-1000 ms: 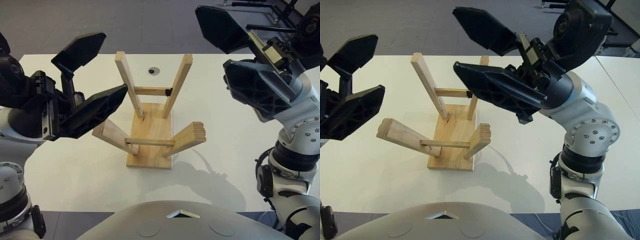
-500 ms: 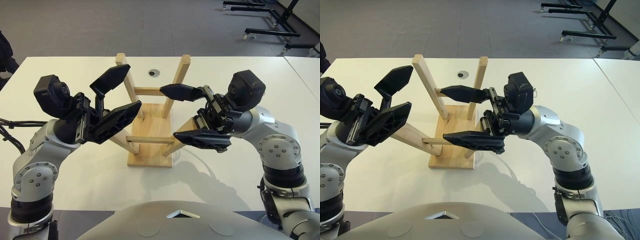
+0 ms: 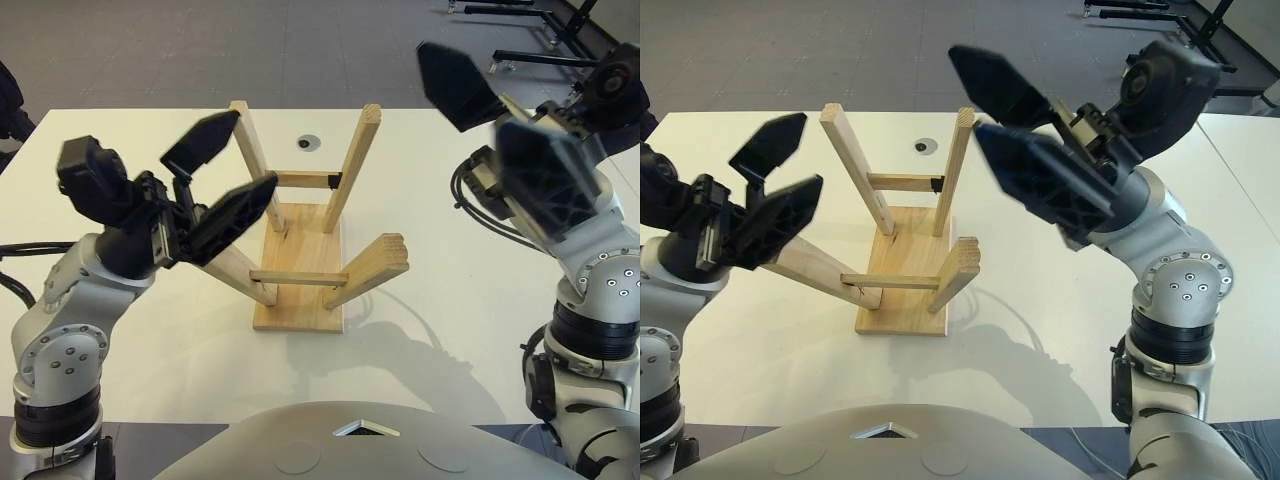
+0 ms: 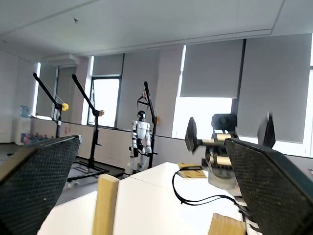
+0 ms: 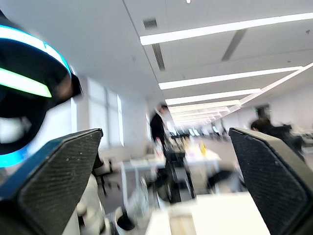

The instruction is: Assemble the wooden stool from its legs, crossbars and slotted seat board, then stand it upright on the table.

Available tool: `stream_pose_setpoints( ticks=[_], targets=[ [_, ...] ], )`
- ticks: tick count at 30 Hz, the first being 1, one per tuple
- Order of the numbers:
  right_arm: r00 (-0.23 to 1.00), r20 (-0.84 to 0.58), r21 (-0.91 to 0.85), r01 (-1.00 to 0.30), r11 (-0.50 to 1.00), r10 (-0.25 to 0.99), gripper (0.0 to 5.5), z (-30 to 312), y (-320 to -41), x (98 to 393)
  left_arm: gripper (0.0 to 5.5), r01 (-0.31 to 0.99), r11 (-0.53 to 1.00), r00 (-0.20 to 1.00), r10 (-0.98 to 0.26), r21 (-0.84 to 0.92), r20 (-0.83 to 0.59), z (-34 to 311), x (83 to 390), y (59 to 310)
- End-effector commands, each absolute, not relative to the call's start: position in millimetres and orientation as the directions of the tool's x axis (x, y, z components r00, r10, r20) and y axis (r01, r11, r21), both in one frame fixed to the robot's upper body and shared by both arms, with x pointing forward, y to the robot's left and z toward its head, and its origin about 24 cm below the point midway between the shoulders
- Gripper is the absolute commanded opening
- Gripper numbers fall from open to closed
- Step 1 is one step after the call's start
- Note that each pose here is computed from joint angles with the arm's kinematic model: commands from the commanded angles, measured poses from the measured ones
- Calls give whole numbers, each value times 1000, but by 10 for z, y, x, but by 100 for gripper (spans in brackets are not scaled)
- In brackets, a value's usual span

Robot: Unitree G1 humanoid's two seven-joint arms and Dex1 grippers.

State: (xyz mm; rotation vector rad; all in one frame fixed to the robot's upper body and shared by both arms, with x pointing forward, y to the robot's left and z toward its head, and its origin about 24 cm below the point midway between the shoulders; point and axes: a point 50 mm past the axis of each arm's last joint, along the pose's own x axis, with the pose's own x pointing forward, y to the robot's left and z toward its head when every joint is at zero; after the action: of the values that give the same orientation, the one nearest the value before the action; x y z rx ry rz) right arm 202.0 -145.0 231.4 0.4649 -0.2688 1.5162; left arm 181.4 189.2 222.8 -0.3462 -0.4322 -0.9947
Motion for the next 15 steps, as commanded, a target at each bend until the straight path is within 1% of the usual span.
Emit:
stream_pose_setpoints(
  ticks=[1, 2, 4, 6, 7, 9, 12, 15],
  targets=[
    [87, 281, 184, -982, 35, 956, 475, 2024, -1560, 1892, 540, 755, 655, 569, -641, -20, 516, 2419, 1730, 2413],
    [98, 248, 190, -980, 51, 964, 475, 1963, -1579, 1878, 540, 730, 683, 595, -623, -18, 507, 2427, 1713, 2511],
    [143, 182, 159, -981, 114, 973, 475, 1872, -1596, 1894, 540, 680, 732, 672, -601, -40, 433, 2308, 1708, 2689],
    [188, 192, 81, -981, 175, 963, 475, 1895, -1540, 1942, 540, 645, 759, 744, -596, -91, 303, 2015, 1718, 2775],
    [211, 191, 45, -978, 206, 959, 475, 1900, -1502, 1973, 540, 634, 766, 763, -597, -108, 246, 1873, 1718, 2778],
    [226, 137, 33, -974, 224, 964, 475, 1808, -1426, 1979, 540, 637, 760, 768, -610, -130, 196, 1694, 1727, 2723],
    [239, 90, 50, -971, 236, 967, 475, 1685, -1388, 1959, 540, 648, 750, 760, -625, -131, 179, 1593, 1750, 2655],
    [301, 26, 22, -953, 301, 953, 475, 1599, -1493, 2033, 540, 650, 750, 758, -628, -125, 176, 1559, 1744, 2620]
  ],
)
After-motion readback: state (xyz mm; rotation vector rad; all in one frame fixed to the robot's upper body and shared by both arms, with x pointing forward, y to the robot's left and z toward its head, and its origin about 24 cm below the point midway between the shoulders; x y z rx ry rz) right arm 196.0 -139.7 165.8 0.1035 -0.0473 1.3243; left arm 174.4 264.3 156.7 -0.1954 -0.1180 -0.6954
